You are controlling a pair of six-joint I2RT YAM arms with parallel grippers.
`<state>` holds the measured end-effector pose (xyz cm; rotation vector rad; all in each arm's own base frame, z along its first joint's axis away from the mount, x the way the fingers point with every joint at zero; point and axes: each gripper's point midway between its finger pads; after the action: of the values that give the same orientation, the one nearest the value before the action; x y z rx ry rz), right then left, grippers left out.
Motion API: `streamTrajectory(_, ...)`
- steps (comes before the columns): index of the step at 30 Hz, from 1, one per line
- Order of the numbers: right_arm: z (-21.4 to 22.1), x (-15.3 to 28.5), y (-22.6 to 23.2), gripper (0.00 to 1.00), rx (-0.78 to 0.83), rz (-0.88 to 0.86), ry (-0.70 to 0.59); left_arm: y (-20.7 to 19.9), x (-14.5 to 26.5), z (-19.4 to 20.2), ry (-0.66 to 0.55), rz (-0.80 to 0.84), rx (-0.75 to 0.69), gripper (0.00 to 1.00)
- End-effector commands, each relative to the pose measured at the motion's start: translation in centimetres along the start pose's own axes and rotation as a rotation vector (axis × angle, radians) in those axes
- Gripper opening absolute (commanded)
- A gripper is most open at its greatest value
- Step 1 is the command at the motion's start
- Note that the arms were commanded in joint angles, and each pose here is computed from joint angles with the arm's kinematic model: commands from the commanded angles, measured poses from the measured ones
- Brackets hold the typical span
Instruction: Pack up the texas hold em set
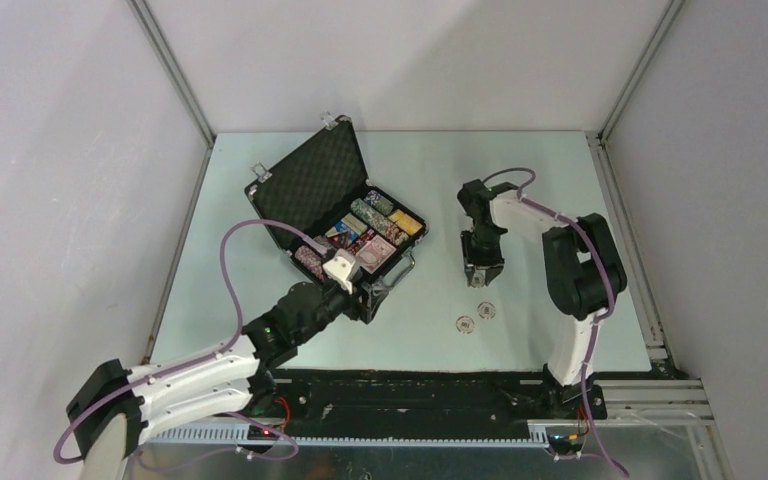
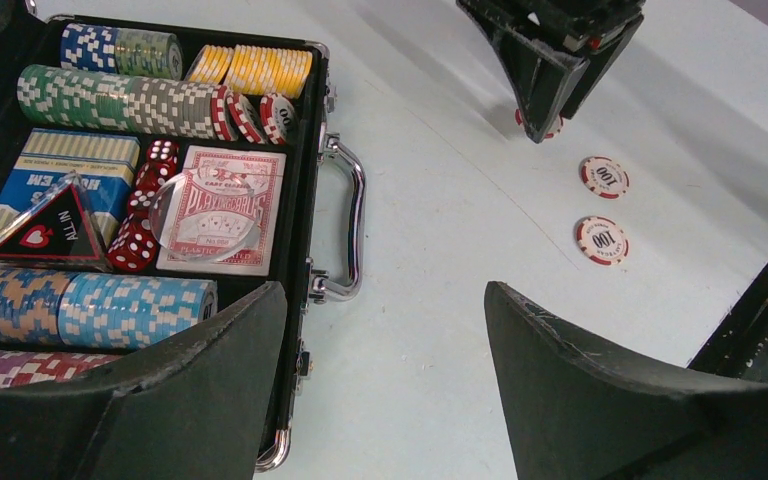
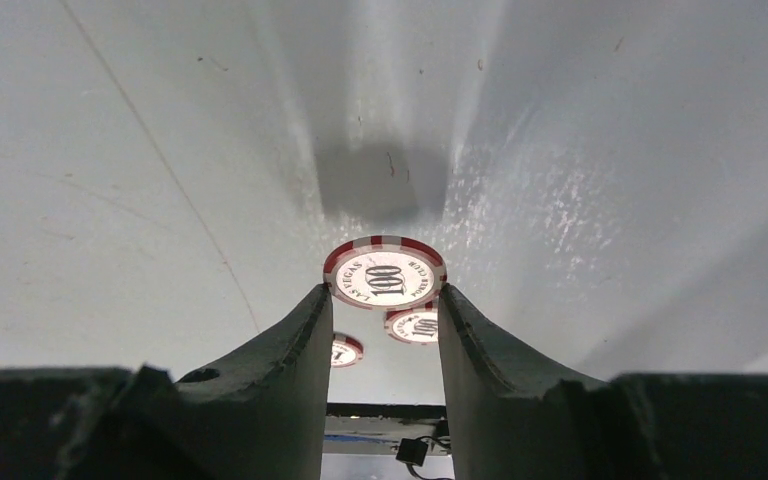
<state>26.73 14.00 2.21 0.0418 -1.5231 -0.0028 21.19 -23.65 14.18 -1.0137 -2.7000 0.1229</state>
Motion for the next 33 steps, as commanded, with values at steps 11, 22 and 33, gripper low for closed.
streamTrajectory(11, 3.1, 1.7, -0.4, 0.3, -0.022, -0.029, -0.002, 0.0, -0.4, -1.6, -0.04, -0.008, -0.013, 0.8)
streamTrajectory(22, 5.6, -0.6, -0.6, 0.3, -0.042, -0.025, 0.046, 0.0, -0.5, -1.3, -0.03, -0.006, -0.014, 0.8)
streamTrajectory(33, 5.8, -0.7, -0.8, 0.54, -0.054, -0.003, 0.034, 0.0, -0.5, -1.4, -0.032, -0.005, -0.014, 0.8)
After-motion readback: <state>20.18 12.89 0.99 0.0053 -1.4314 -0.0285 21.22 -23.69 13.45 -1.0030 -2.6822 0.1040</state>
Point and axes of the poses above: each gripper's point midway between its finger pads, its own x axis back along the fingers, its own y axis along the line the jaws close on, z = x × y, and after that the axes turned 2 degrees about x, right-handed
